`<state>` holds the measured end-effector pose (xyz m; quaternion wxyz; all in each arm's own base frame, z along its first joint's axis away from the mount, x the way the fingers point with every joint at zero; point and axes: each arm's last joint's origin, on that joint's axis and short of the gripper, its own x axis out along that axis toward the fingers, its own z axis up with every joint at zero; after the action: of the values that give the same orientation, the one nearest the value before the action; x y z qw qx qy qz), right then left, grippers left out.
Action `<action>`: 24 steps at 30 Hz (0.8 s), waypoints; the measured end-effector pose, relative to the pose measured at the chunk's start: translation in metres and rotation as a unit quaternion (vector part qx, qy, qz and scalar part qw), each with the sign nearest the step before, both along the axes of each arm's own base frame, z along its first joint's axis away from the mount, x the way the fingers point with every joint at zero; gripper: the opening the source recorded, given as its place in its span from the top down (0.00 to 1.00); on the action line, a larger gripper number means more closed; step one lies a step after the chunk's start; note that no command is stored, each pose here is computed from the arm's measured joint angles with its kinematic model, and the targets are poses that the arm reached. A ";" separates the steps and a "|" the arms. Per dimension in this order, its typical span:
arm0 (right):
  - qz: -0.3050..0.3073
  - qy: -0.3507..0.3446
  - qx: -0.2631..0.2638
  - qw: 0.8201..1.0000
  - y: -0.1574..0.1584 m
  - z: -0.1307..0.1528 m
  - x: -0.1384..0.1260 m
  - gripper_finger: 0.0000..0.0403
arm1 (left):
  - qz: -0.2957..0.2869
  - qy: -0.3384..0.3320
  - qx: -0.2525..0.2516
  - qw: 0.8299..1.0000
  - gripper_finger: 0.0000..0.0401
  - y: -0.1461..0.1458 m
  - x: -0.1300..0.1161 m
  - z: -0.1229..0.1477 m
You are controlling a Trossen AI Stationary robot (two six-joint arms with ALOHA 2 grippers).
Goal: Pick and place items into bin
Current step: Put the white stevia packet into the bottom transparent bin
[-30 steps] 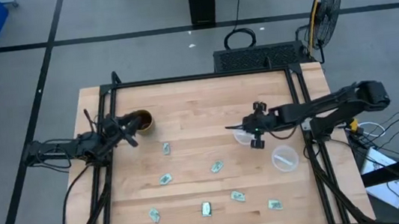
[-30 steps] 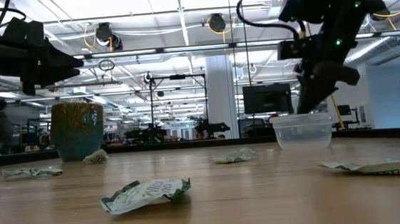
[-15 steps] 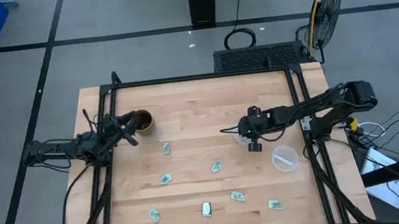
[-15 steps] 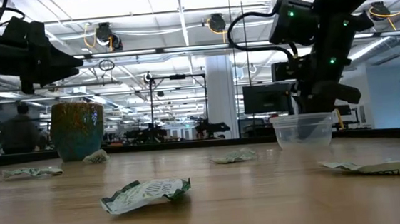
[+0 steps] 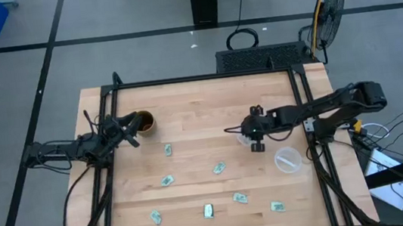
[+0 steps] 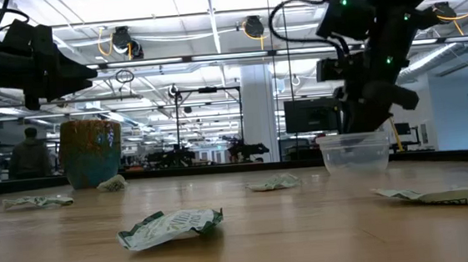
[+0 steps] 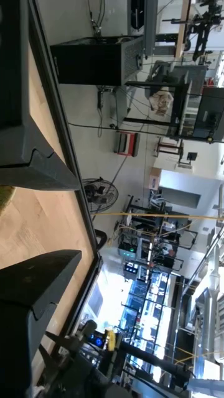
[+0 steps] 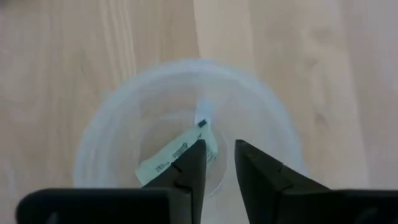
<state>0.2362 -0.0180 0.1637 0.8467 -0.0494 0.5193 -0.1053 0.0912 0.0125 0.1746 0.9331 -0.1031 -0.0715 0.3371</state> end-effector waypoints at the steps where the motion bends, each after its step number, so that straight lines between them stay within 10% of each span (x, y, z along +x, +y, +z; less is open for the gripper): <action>1: -0.001 -0.009 0.000 1.000 0.000 0.004 -0.002 0.79 | 0.000 0.000 0.000 1.000 0.58 0.000 0.000 0.000; 15: 0.113 -0.266 0.015 0.957 0.056 0.074 0.013 0.80 | 0.000 -0.005 -0.005 1.000 0.58 0.000 0.000 0.000; 24: 0.163 -0.196 0.066 0.965 0.081 0.027 0.058 0.70 | -0.001 -0.020 -0.008 1.000 0.58 0.000 0.000 0.002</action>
<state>0.2947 0.0626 0.1903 0.9389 -0.0558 0.3340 0.0614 0.0910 0.0125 0.1771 0.9308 -0.1178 -0.0875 0.3349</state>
